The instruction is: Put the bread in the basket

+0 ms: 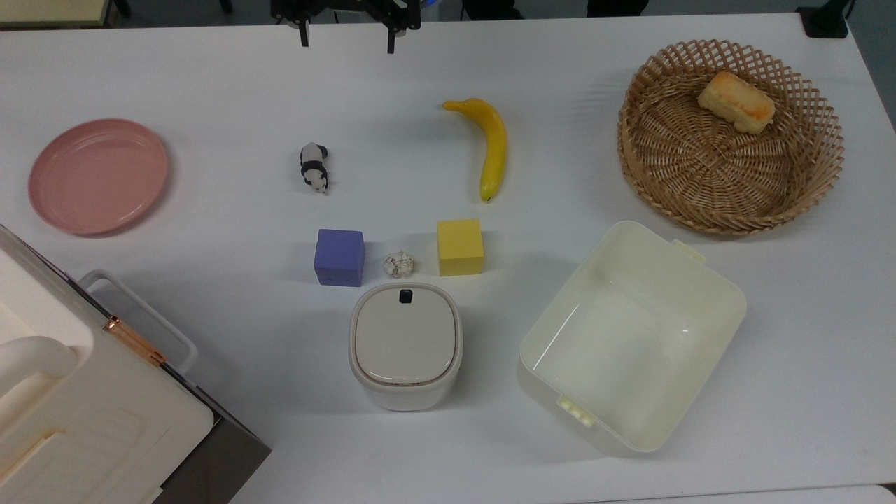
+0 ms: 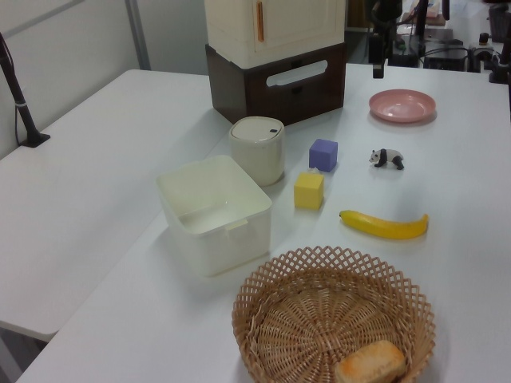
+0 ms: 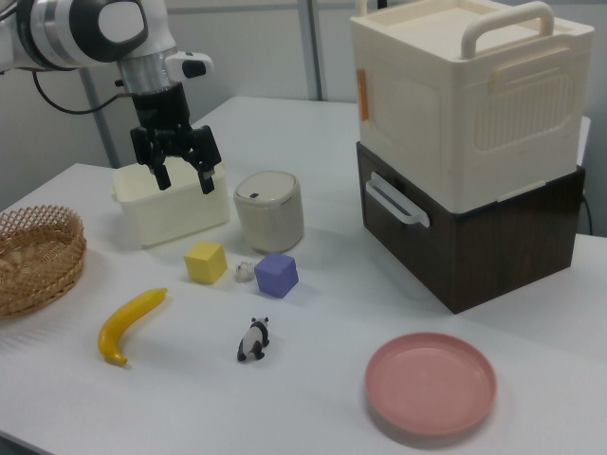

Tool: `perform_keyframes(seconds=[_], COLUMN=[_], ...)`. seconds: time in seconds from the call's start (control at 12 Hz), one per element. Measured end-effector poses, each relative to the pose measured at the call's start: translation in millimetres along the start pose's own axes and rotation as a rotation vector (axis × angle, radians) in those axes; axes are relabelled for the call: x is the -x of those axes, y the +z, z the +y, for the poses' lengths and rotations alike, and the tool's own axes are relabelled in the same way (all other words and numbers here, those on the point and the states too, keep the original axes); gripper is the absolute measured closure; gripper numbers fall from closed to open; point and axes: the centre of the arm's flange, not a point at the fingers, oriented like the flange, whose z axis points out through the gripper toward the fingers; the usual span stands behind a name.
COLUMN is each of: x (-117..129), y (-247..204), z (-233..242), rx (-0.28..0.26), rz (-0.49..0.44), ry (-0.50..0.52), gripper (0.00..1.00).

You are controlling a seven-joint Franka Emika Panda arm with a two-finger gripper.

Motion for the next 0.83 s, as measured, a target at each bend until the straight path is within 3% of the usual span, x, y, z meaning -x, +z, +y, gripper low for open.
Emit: perform_keyframes(seconds=[0.83], x=[1], y=[0], z=[18], rx=[-0.014], rz=[0.001], ry=[0.034], gripper=[0.00])
